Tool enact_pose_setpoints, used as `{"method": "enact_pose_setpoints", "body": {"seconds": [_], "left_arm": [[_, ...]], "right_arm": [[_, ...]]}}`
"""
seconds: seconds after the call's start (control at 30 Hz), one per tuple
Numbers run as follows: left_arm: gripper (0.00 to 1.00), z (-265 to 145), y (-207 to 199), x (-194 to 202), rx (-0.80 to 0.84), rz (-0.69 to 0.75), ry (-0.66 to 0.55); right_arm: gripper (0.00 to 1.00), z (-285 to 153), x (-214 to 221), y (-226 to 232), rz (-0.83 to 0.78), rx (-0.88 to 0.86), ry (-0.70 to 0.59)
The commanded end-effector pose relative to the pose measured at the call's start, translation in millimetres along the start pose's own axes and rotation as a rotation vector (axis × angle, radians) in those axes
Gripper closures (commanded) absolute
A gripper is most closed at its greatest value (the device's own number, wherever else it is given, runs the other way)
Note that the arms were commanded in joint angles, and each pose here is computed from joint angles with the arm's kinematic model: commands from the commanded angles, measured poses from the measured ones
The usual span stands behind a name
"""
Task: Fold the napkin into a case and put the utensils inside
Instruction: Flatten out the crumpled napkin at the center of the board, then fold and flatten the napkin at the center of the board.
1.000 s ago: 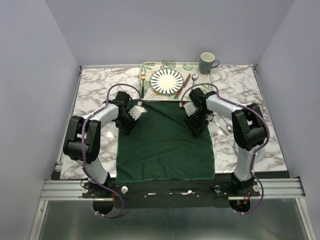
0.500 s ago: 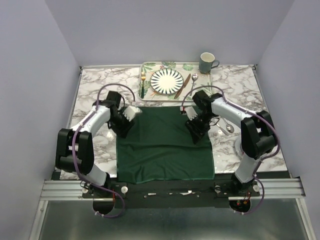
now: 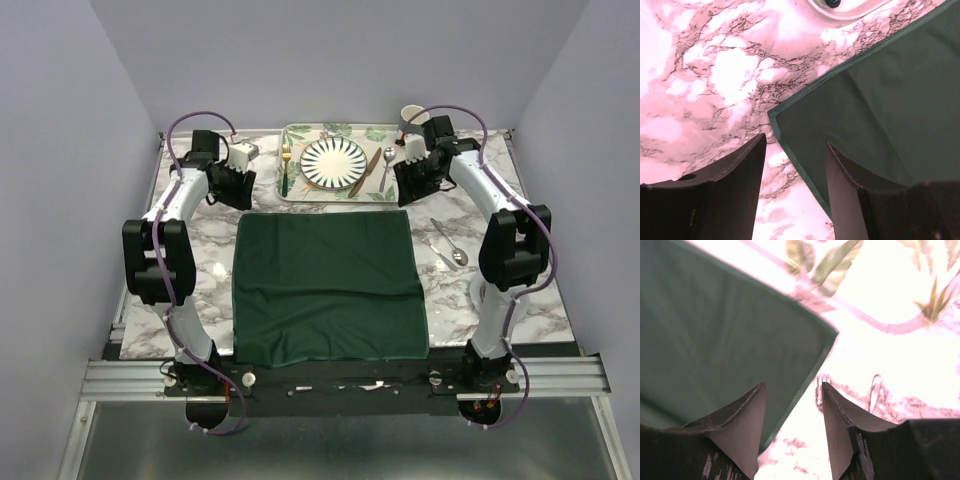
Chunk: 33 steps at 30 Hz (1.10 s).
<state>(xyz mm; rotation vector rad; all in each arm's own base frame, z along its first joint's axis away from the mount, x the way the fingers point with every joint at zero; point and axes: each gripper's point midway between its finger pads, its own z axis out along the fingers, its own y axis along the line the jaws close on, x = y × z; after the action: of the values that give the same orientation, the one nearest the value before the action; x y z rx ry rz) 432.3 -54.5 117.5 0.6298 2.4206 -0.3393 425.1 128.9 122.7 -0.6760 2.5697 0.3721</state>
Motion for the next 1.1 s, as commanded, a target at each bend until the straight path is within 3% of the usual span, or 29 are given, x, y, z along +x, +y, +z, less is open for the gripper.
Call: {"method": "enact_pose_setpoints", "body": {"seconds": [0.0,0.43,1.07], "left_arm": [[0.39,10.9,23.1,-3.5,-0.047,-0.082,-0.002],[0.34,46.0,32.2,24.3,-0.016,-0.141,0.102],[0.32,62.1,32.3,33.5,0.024,-0.190,0.130]], "right_arm": [[0.45,26.8,-5.3,-23.3,0.063,0.084,0.017],[0.46,73.8,23.2,-41.2,0.091,0.109,0.110],[0.52,88.2,20.0,-38.5,0.109,0.061,0.094]]}}
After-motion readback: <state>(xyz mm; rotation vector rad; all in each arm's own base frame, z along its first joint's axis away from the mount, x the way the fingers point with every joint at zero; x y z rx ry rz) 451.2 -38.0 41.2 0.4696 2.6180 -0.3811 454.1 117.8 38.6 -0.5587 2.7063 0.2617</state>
